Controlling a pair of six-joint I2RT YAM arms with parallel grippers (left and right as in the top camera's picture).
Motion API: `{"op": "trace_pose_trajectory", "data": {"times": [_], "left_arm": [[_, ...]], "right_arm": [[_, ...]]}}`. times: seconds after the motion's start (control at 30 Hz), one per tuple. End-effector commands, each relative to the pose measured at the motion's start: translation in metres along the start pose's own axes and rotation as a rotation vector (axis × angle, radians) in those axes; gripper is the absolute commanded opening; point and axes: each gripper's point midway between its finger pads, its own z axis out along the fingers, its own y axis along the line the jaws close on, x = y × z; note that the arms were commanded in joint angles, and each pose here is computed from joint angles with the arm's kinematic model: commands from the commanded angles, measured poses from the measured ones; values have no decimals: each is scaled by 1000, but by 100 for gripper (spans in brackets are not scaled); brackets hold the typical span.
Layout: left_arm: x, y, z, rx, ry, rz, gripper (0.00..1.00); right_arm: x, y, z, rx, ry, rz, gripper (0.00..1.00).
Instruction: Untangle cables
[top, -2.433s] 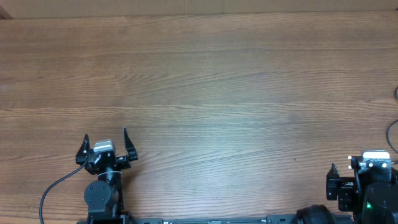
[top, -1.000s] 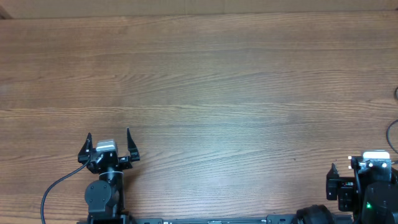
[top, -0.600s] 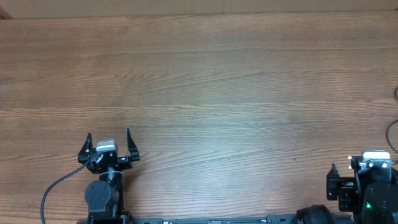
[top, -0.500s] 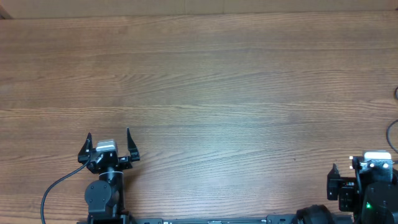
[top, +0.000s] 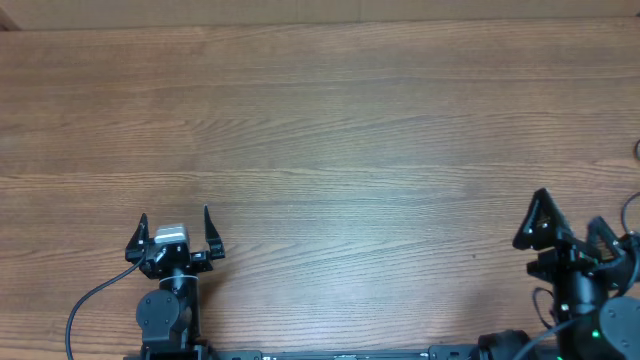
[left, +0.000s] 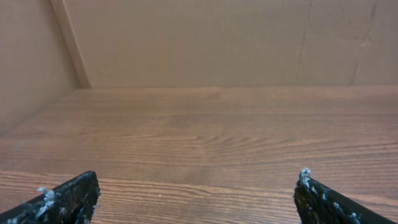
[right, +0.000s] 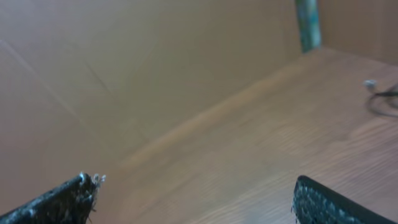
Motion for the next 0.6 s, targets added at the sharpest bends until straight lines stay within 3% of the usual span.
{"op": "trace_pose_trajectory", "data": {"times": [0.0, 0.17, 0.3, 0.4, 0.57], "left_arm": [[0, -3, 0, 13, -5, 13, 99], [0, -3, 0, 13, -5, 13, 100], [0, -3, 0, 13, -5, 13, 99], [0, -3, 0, 13, -5, 13, 100], [0, -3, 0, 13, -5, 13, 99]], "right_arm": [[19, 10, 12, -122, -20, 36, 100], [21, 30, 20, -316, -187, -153, 100], [21, 24, 25, -308, -283, -247, 100], [18, 24, 26, -292, -377, -441, 100], [25, 21, 29, -253, -396, -630, 100]]}}
